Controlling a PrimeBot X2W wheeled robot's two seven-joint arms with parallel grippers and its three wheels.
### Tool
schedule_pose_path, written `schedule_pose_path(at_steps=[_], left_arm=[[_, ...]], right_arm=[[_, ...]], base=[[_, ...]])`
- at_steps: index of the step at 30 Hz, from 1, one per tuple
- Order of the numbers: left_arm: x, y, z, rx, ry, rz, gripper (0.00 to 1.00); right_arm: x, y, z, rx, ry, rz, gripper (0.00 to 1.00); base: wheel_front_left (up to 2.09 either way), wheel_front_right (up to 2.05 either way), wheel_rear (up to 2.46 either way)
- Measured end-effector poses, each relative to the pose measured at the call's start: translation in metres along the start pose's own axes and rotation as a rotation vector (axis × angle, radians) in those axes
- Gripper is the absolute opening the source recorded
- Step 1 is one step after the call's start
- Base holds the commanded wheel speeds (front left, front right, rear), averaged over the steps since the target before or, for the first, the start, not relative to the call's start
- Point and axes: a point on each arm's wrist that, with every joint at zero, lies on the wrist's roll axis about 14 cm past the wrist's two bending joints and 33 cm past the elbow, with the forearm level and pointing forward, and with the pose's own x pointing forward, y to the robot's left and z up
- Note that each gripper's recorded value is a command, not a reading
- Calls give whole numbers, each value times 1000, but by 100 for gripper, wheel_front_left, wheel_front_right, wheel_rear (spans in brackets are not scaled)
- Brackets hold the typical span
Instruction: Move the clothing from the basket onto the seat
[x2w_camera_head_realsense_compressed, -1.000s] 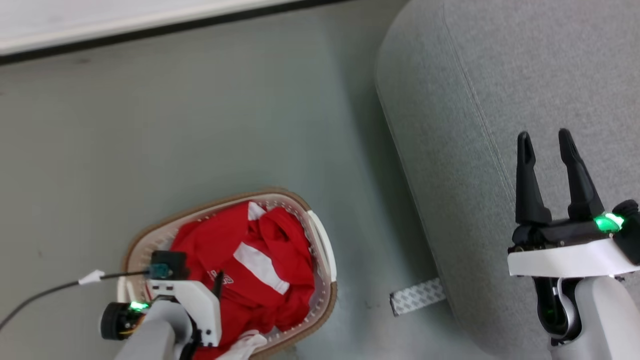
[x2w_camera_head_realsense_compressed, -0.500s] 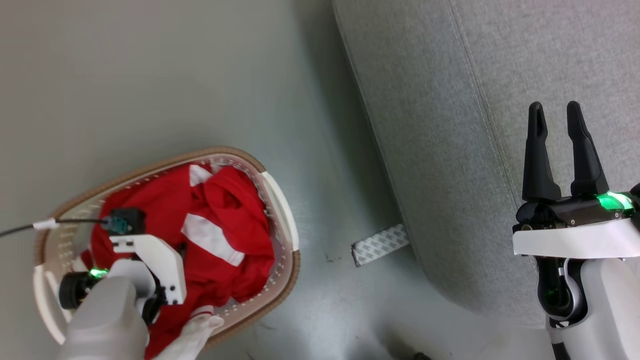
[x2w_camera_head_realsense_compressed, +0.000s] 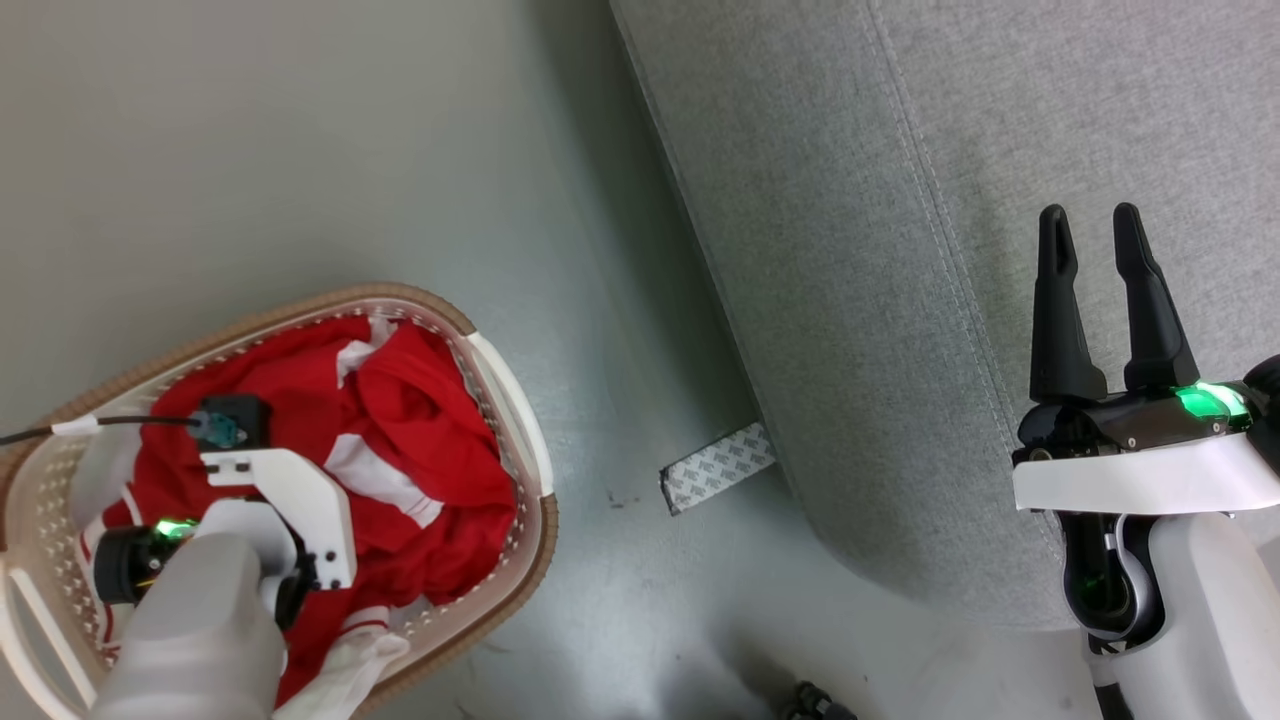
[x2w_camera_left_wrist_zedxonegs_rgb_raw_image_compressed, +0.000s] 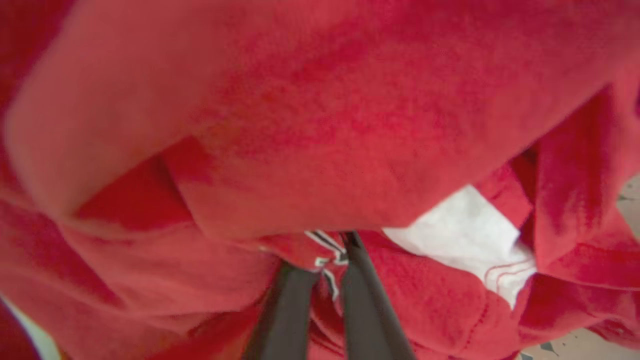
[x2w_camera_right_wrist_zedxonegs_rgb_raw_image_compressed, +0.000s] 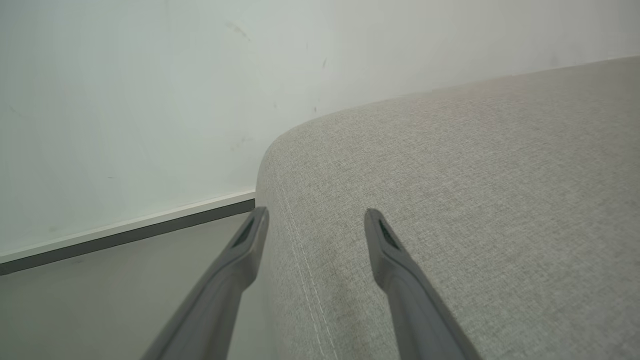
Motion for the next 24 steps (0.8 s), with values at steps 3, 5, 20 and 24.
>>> schedule_pose_path(at_steps=[3, 5, 20, 24], left_arm=[[-6, -1, 5, 1, -26, 2, 0], [-13, -4, 7, -1, -46, -1, 0], [-116, -44, 57, 81, -399, -19, 0], [-152, -49, 66, 50, -507, -11, 0]], right_arm=[[0, 3, 4, -1, -12, 9, 100], [0, 6, 9, -7, -23, 18, 100], [-22, 37, 64, -24, -163, 113, 100], [-32, 56, 76, -12, -194, 168, 100]], base=[[0, 0, 0], [0, 0, 0], [0, 0, 0], [0, 0, 0]])
